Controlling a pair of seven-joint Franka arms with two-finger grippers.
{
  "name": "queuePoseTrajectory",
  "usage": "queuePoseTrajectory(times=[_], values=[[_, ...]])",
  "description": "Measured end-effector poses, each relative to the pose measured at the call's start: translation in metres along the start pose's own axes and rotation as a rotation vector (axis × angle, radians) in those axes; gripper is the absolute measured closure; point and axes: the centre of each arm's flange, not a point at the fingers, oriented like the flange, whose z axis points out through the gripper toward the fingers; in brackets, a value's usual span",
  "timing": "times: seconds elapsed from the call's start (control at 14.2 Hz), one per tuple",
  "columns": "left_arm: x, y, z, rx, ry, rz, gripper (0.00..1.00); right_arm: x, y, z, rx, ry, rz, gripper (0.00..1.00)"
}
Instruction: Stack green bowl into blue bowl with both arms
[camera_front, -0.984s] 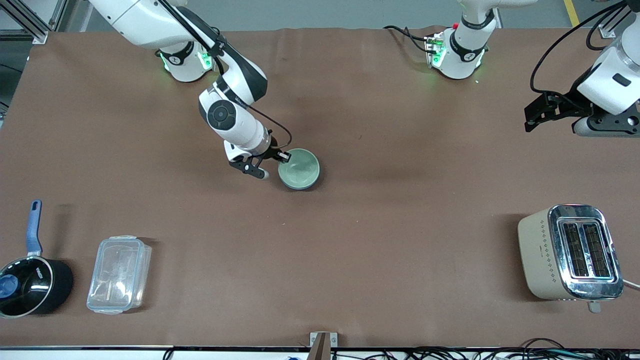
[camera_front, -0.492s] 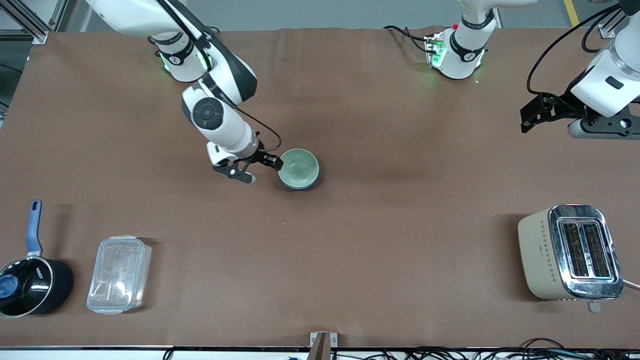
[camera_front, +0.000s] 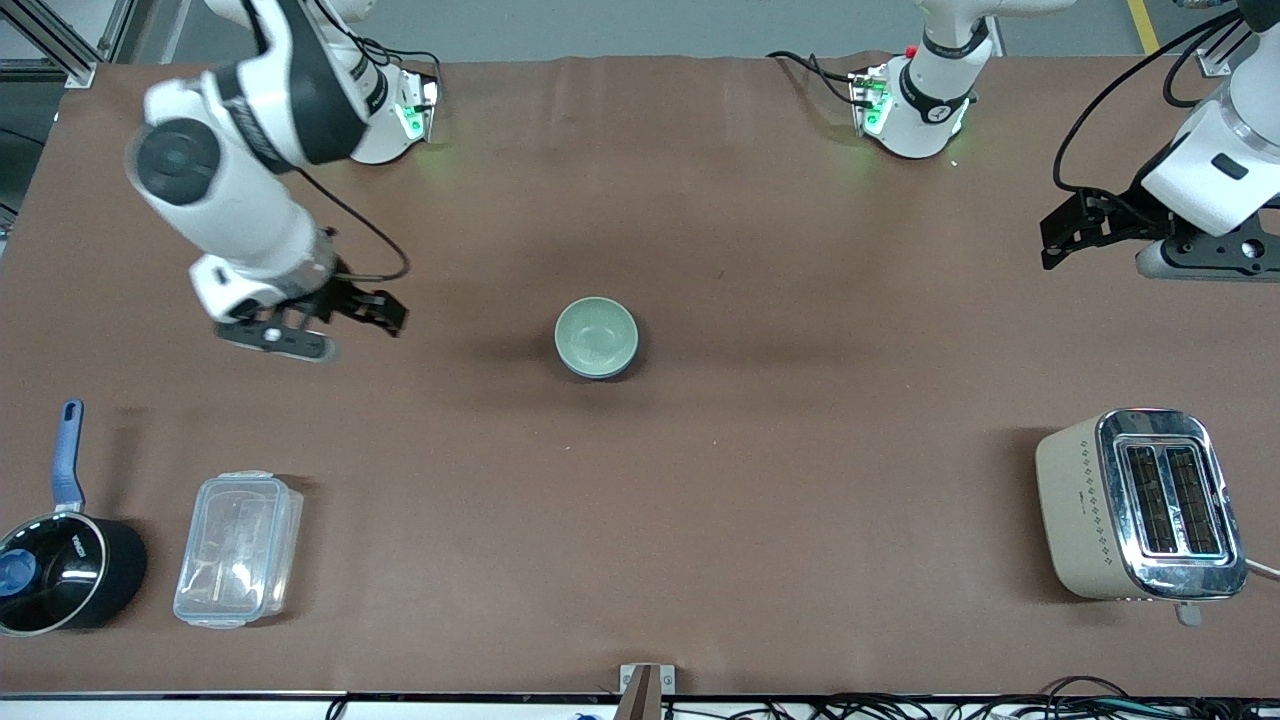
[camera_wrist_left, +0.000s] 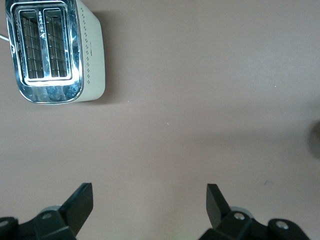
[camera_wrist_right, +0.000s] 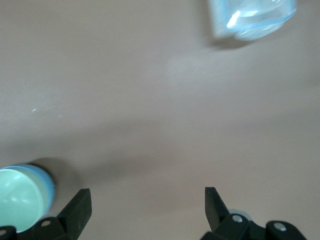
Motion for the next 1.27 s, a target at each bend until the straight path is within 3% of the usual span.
queuePoseTrajectory(times=[0.35, 0.56, 0.77, 1.05, 1.27], values=[[0.000, -0.001, -0.002, 0.000, 0.003, 0.032, 0.00, 0.009, 0.123, -0.072, -0.001, 0.008, -0.074, 0.00], [0.000, -0.001, -0.002, 0.000, 0.004, 0.037, 0.00, 0.006, 0.151, -0.142, 0.008, 0.033, -0.043, 0.00], [0.000, -0.002, -0.003, 0.000, 0.004, 0.036, 0.00, 0.009, 0.167, -0.175, 0.014, 0.062, -0.013, 0.00], [0.000, -0.002, -0.003, 0.000, 0.004, 0.036, 0.00, 0.013, 0.167, -0.173, 0.002, -0.058, -0.045, 0.00], [0.000, -0.002, -0.003, 0.000, 0.004, 0.036, 0.00, 0.023, 0.163, -0.162, 0.001, -0.061, -0.065, 0.00]])
